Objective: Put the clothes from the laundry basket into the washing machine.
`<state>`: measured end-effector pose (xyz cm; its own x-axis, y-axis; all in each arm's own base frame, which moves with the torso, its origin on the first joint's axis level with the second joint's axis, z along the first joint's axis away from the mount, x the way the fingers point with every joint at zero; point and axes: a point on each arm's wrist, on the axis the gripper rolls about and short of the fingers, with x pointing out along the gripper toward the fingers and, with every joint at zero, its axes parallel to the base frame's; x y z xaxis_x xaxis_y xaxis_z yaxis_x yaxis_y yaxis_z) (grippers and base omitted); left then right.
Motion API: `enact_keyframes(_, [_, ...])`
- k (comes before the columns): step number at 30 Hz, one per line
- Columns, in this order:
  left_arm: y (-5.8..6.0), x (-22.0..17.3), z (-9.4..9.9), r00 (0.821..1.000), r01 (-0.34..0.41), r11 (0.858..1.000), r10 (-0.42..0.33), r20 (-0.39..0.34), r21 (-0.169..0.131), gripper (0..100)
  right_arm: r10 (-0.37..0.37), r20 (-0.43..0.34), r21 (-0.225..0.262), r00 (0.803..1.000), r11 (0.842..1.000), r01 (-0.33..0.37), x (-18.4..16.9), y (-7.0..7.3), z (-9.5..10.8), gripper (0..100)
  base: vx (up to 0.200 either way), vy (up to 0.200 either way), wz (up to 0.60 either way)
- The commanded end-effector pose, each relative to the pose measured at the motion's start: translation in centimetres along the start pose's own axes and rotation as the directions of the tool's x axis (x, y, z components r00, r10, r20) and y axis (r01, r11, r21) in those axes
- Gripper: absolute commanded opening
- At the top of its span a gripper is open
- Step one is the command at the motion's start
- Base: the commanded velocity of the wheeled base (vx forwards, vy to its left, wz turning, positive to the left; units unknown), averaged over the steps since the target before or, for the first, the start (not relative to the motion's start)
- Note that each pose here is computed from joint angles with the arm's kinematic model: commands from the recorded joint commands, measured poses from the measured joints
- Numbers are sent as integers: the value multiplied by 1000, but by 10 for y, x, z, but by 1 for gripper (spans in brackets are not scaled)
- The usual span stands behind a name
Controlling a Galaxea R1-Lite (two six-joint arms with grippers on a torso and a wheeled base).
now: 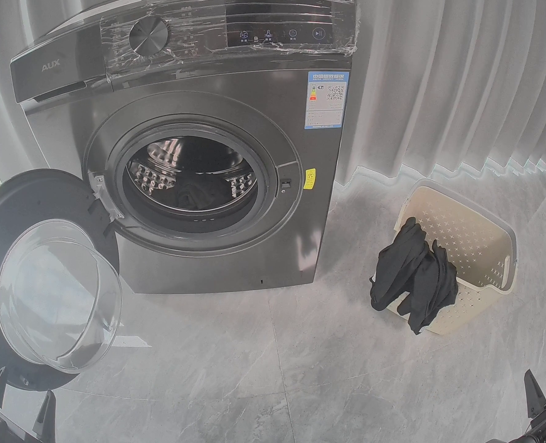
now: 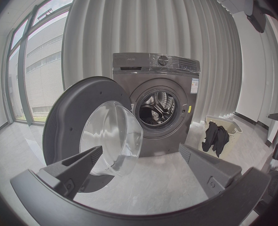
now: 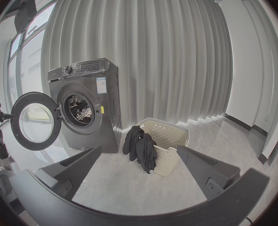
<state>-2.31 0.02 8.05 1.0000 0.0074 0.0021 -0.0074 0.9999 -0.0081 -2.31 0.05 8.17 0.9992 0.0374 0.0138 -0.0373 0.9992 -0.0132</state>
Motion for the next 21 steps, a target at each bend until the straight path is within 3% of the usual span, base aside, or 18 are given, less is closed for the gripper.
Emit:
enact_keyframes(1, [0,0,-5,1000,0,1000,0,-7,0,100,1,-6,-1,1000,1000,-1,0,0,-5,100,0,0,-600])
enact_keyframes(5, [0,0,-5,1000,1,1000,-1,-7,0,100,1,-6,1,1000,1000,-1,0,0,-5,100,0,0,-600])
enact_keyframes(19, [0,0,-5,1000,0,1000,0,-7,0,100,1,-6,1,1000,1000,-1,0,0,-5,100,0,0,0])
enact_keyframes(21, [0,0,-5,1000,1,1000,-1,-7,5,100,1,-6,1,1000,1000,-1,0,0,-5,100,200,0,0])
